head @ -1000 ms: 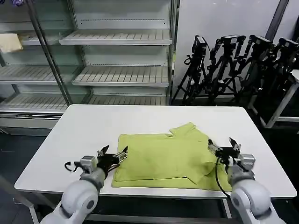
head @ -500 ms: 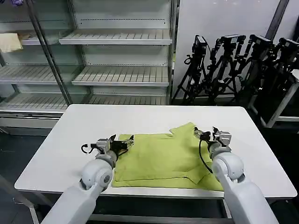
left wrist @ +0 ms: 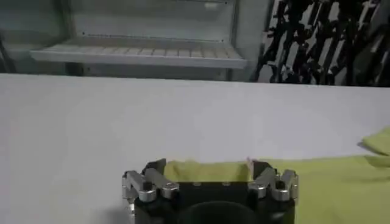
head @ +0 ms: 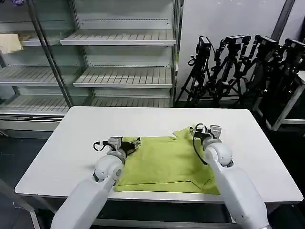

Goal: Fold and organize the clothes.

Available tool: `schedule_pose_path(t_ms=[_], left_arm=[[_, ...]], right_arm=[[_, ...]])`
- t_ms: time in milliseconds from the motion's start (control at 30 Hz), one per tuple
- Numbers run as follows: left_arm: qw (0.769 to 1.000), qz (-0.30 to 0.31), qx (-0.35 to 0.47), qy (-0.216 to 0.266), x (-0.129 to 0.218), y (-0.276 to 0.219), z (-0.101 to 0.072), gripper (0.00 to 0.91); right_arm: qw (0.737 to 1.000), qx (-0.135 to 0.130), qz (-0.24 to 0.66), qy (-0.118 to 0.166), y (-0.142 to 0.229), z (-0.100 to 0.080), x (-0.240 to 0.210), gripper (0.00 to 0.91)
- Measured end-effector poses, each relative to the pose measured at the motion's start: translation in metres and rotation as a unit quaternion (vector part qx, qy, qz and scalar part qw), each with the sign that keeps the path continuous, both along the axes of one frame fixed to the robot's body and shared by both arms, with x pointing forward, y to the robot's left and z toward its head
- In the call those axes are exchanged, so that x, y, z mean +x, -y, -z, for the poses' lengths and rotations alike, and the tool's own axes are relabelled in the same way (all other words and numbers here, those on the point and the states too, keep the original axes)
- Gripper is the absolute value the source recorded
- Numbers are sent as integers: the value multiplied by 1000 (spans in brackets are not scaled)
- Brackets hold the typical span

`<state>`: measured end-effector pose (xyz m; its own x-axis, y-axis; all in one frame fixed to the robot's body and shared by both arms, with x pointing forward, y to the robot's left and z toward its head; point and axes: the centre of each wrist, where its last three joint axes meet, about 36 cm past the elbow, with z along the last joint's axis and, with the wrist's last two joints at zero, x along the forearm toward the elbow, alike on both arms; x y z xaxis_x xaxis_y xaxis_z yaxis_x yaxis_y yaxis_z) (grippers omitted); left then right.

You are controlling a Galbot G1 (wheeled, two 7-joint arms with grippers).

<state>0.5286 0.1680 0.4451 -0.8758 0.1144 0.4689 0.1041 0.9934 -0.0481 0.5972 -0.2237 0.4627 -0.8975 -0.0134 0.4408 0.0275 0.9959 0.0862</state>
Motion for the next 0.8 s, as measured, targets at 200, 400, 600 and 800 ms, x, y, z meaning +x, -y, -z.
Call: schedule_pose_path(t_ms=[200,400,600,800], left_arm=[[1000,-2,-1,-5,2,-2,3,373],[1000,-6,-4,-10,1,-6,5,131],[1000,-7,-6,-14,-2,-10,8,111],[1000,-7,-13,-17,-4,-14,8,111]], right_arm=[[1000,-6,1,-16,-2,7,15,655],[1000,-3,0,-24,-2,13,20,0],[1000,1,-2,-30,-2,17,21,0],[1000,6,-5,-28,0,18,18,0]])
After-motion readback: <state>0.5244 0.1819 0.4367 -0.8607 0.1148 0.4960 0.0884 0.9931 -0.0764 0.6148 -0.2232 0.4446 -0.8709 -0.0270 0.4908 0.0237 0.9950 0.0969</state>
